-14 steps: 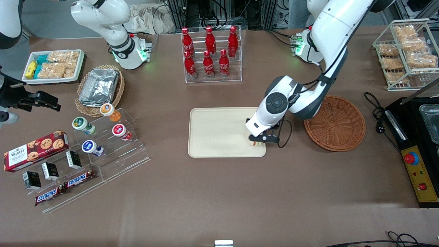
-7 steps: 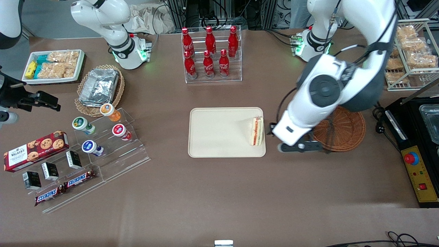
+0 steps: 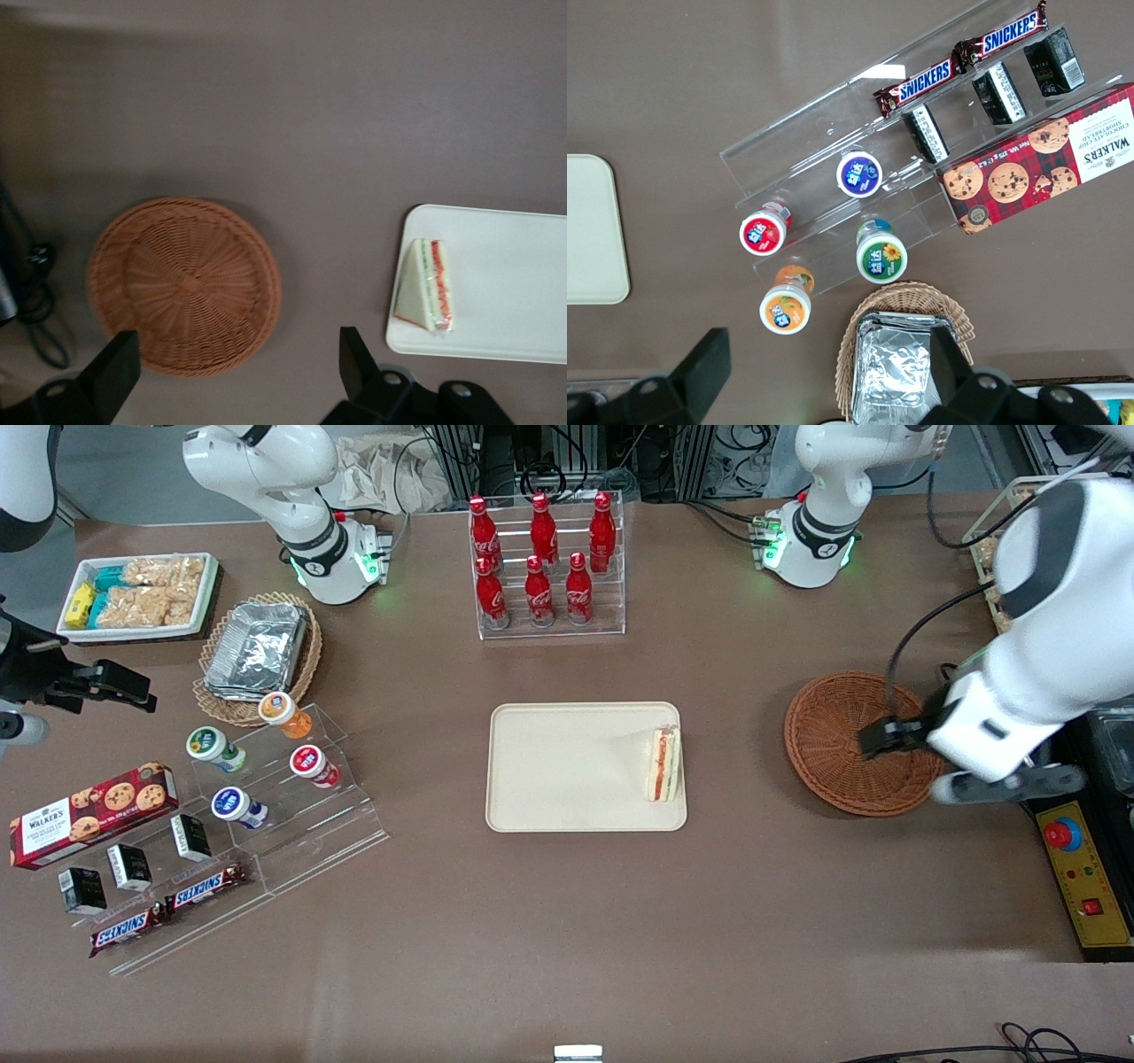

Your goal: Place sandwich from basket to tray

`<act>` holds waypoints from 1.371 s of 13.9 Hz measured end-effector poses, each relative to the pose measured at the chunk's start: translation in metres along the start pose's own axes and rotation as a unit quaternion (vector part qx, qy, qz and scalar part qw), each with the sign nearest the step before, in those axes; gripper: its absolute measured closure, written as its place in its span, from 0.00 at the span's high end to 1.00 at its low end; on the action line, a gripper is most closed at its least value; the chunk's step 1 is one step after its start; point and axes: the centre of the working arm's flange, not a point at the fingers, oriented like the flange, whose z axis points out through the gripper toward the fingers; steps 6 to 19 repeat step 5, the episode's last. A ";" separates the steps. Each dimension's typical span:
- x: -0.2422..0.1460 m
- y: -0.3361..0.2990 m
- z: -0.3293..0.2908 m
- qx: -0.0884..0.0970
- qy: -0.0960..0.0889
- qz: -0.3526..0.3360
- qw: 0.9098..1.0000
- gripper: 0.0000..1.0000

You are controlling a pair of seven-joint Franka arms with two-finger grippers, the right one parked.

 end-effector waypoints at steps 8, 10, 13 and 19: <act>-0.033 -0.032 -0.035 -0.013 0.016 0.006 1.000 1.00; -0.033 -0.032 -0.035 -0.013 0.016 0.006 1.000 1.00; -0.033 -0.032 -0.035 -0.013 0.016 0.006 1.000 1.00; -0.033 -0.032 -0.035 -0.013 0.016 0.006 1.000 1.00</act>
